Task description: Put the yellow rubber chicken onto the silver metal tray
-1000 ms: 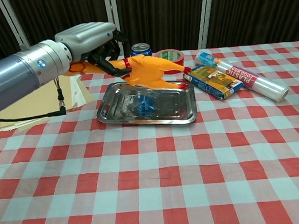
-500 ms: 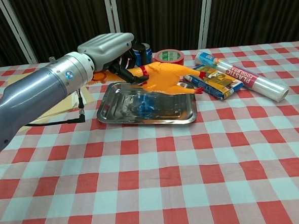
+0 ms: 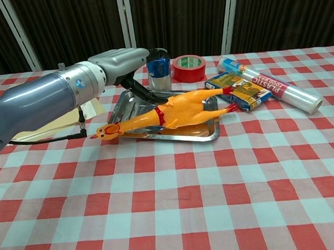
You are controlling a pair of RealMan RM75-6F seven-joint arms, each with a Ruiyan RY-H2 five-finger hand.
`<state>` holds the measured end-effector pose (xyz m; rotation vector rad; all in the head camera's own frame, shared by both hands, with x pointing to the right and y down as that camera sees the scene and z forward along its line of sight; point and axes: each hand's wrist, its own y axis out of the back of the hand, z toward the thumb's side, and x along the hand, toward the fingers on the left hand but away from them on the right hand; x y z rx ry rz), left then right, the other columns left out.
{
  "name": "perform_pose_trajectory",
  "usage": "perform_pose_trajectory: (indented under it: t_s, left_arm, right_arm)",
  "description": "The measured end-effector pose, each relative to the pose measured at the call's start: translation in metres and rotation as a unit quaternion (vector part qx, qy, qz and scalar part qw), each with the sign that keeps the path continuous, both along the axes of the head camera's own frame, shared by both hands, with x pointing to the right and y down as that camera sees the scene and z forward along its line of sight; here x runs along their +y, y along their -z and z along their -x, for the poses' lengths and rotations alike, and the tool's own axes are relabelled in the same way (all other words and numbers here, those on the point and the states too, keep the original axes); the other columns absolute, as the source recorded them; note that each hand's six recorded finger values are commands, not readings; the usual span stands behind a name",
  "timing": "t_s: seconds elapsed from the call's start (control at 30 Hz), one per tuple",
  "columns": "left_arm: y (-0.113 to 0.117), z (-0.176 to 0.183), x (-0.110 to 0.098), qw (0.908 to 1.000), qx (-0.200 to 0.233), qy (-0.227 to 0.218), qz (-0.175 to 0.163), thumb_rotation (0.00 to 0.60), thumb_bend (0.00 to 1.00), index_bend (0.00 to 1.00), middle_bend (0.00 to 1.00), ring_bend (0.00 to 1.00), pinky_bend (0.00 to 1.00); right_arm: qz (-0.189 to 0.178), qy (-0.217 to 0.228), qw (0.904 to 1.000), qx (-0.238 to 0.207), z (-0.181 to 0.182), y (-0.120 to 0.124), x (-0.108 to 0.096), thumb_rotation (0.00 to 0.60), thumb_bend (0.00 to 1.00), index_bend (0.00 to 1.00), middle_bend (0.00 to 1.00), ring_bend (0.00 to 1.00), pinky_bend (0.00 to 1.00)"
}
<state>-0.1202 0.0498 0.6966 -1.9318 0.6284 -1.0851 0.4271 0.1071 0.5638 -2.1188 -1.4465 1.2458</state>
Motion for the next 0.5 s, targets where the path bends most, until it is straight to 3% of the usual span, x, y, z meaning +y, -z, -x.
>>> perform_pose_trajectory:
  t_s: [0.13, 0.2, 0.33, 0.5]
  left_arm:
    - [0.006, 0.004, -0.002, 1.0000, 0.004, 0.005, -0.004, 0.485, 0.01, 0.00, 0.00, 0.00, 0.06]
    - [0.012, 0.007, -0.004, 0.9998, 0.012, 0.009, -0.011, 0.503, 0.01, 0.00, 0.00, 0.00, 0.06]
    - [0.028, 0.022, -0.007, 0.9989, 0.031, 0.028, -0.021, 0.595, 0.05, 0.00, 0.00, 0.00, 0.06]
    - [0.054, 0.060, -0.009, 0.9969, 0.044, 0.060, -0.026, 0.600, 0.08, 0.03, 0.05, 0.00, 0.06]
  right_arm:
    - [-0.004, -0.001, 1.0000, 0.000, -0.001, 0.001, 0.000, 0.523, 0.13, 0.00, 0.00, 0.00, 0.00]
    - [-0.006, -0.001, 1.0000, 0.001, -0.002, 0.002, 0.000, 0.522, 0.13, 0.00, 0.00, 0.00, 0.00]
    - [-0.017, -0.002, 0.9998, 0.008, -0.005, 0.006, -0.003, 0.522, 0.13, 0.00, 0.00, 0.00, 0.00]
    - [-0.036, -0.004, 0.9990, 0.028, -0.009, 0.009, -0.005, 0.524, 0.13, 0.00, 0.01, 0.00, 0.00]
